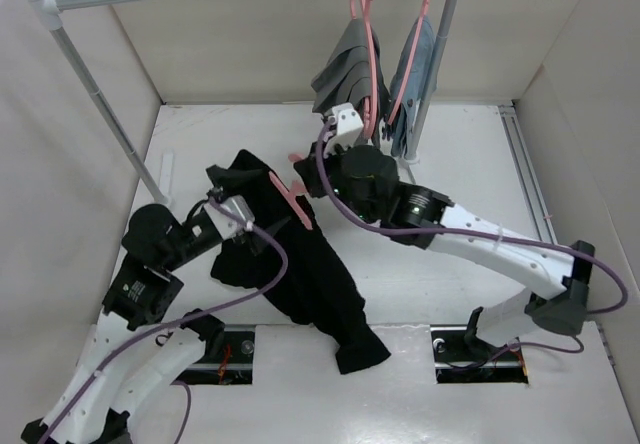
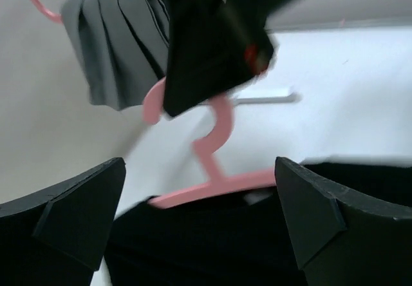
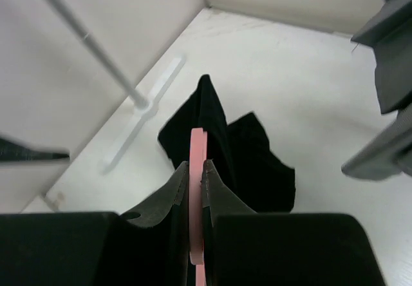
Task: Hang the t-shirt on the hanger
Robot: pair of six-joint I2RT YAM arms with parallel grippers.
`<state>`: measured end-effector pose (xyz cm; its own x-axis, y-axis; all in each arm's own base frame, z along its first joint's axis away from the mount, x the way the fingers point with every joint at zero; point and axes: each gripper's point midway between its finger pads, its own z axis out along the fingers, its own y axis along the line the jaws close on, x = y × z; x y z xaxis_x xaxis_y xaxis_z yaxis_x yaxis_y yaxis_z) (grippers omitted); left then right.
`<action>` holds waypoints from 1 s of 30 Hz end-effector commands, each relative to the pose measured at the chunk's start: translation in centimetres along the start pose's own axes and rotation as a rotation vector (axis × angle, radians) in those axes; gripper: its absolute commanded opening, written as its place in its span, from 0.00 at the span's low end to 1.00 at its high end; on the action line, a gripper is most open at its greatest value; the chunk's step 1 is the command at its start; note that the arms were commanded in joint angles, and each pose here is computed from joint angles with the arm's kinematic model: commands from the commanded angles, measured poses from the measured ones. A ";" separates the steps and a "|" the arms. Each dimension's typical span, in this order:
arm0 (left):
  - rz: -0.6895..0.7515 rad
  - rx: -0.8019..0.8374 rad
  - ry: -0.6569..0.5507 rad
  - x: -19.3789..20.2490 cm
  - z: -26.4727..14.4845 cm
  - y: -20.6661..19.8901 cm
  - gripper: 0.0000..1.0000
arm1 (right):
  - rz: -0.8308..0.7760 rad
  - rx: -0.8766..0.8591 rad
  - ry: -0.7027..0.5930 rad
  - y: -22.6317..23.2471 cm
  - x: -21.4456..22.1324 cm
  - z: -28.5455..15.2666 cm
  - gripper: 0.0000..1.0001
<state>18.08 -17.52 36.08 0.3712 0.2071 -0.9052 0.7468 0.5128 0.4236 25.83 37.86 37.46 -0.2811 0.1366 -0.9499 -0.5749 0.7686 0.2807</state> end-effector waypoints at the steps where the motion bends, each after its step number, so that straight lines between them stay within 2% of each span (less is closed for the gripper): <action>1: -0.382 0.040 0.101 0.4 0.9 -1.4 1.00 | 0.136 0.099 -0.247 1.0 -6.5 2.1 0.00; 2: -0.442 0.054 0.164 1.8 1.5 -1.7 1.00 | 0.143 0.119 -0.262 0.9 -6.7 2.8 0.00; 4: -0.493 0.040 0.194 2.4 2.0 -1.6 1.00 | 0.148 0.126 -0.271 1.8 -6.8 4.7 0.00; 8: -0.521 0.009 0.249 3.8 2.2 -1.3 1.00 | 0.154 0.155 -0.270 2.5 -6.0 6.7 0.00; 9: -0.535 -0.015 0.298 5.0 2.0 -1.3 1.00 | 0.150 0.158 -0.262 2.5 -5.5 7.0 0.00; 13: -0.524 -0.057 0.402 8.3 1.5 -1.5 1.00 | 0.189 0.165 -0.293 2.8 -6.6 7.3 0.00; 18: -0.489 -0.100 0.449 10.5 1.2 -1.2 1.00 | 0.188 0.139 -0.301 3.8 -7.1 8.4 0.00; 20: -0.496 -0.098 0.508 12.6 1.3 -1.7 1.00 | 0.186 0.129 -0.297 4.1 -6.9 8.7 0.00; 30: -0.387 -0.218 0.588 16.4 1.2 0.4 1.00 | 0.178 0.103 -0.280 4.9 -6.2 8.9 0.00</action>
<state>23.41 -16.36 22.14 -0.2946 0.3325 -0.8959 0.6842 0.7279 0.0452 33.39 45.55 36.85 -0.1953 0.2552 -0.9470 -0.3819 0.8695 0.3131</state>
